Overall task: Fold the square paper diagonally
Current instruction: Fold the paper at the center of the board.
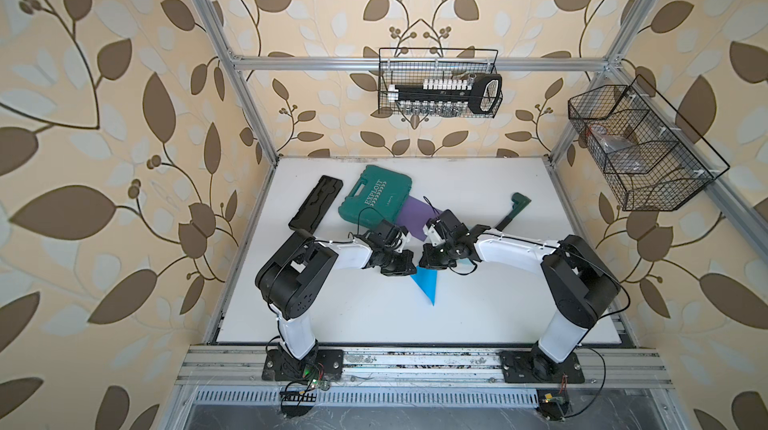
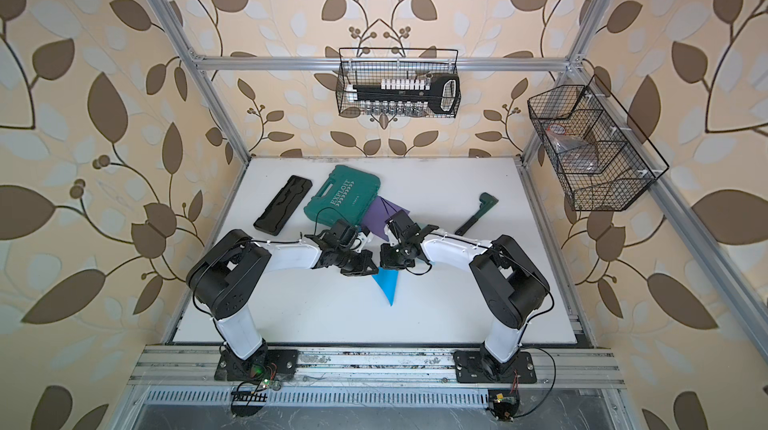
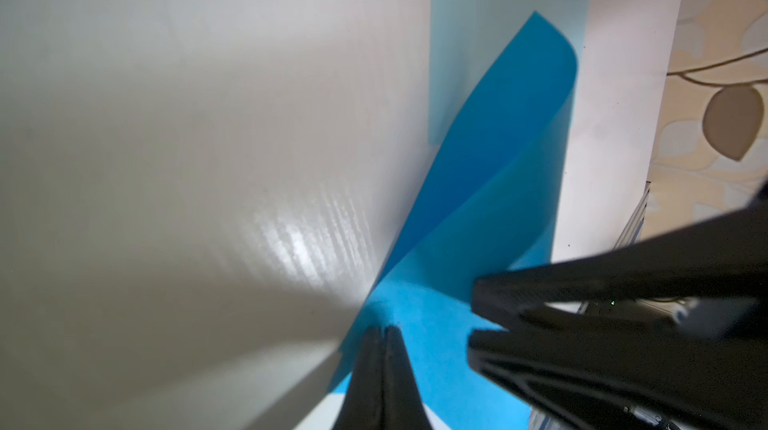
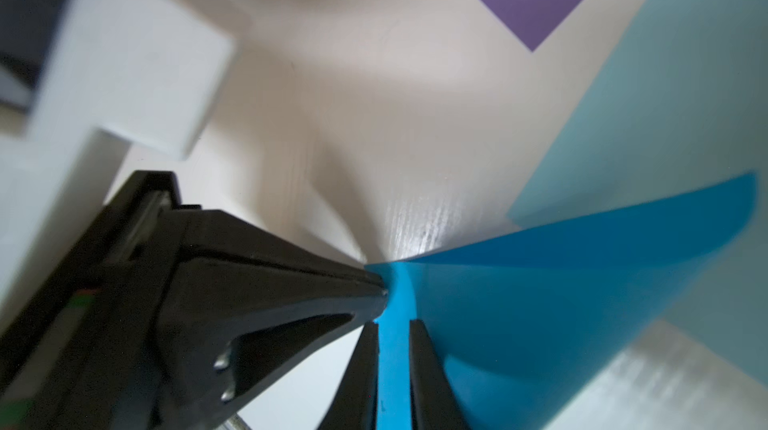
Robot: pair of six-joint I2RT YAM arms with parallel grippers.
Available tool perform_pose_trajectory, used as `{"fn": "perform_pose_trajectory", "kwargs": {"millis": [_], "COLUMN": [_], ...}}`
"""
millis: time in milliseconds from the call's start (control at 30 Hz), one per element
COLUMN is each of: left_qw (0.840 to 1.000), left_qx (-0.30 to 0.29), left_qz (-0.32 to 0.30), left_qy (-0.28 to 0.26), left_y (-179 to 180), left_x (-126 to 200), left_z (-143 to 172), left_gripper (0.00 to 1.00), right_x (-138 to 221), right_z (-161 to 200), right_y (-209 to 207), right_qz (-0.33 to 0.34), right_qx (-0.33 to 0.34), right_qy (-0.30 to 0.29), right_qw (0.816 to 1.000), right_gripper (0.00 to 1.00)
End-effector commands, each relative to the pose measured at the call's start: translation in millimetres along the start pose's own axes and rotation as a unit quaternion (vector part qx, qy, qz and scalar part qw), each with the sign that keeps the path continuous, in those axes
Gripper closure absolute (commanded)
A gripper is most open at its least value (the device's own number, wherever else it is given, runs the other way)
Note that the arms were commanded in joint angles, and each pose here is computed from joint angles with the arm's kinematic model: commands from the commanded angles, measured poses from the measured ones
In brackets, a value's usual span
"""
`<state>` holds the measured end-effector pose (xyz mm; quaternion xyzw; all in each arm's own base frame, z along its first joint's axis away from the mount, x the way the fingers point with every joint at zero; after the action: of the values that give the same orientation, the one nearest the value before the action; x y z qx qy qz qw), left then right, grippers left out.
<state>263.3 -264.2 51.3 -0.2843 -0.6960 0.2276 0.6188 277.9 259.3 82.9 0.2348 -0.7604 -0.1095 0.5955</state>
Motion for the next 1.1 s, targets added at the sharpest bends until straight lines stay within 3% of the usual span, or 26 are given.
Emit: {"fn": "perform_pose_trajectory", "kwargs": {"millis": [0, 233, 433, 733, 1067], "left_qw": [1.000, 1.000, 1.000, 1.000, 1.000], "left_qx": [0.003, 0.001, 0.001, 0.001, -0.001], "left_qz": [-0.025, -0.026, -0.025, -0.026, -0.027], "left_qy": [0.014, 0.010, 0.009, 0.009, 0.006], "left_y": [10, 9, 9, 9, 8], "left_x": [-6, -4, -4, -4, -2], "left_z": [7, 6, 5, 6, 4], "left_gripper": [1.00, 1.00, 1.00, 1.00, 1.00], "right_x": [15, 29, 23, 9, 3], "right_z": [2, 12, 17, 18, 22], "right_y": [4, -12, -16, -24, -29], "right_qz": [0.005, 0.060, 0.056, 0.051, 0.058], "right_qx": [0.003, 0.005, -0.012, -0.035, -0.037], "right_qy": [-0.005, -0.002, 0.009, 0.019, 0.030], "right_qw": [1.000, 0.998, 0.998, 0.998, 0.997], "right_gripper": [0.81, 0.60, 0.38, 0.42, 0.40]}}
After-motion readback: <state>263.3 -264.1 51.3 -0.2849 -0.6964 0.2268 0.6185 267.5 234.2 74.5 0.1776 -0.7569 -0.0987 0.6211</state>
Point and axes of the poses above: each gripper's point midway between its finger pads, its own x axis back along the fingers, its own y axis along the line the jaws close on, z = x × y, the point moved 4 cm from there along x, back along the fingers, and after that the axes turned 5 degrees about x, right-handed, at the moved point
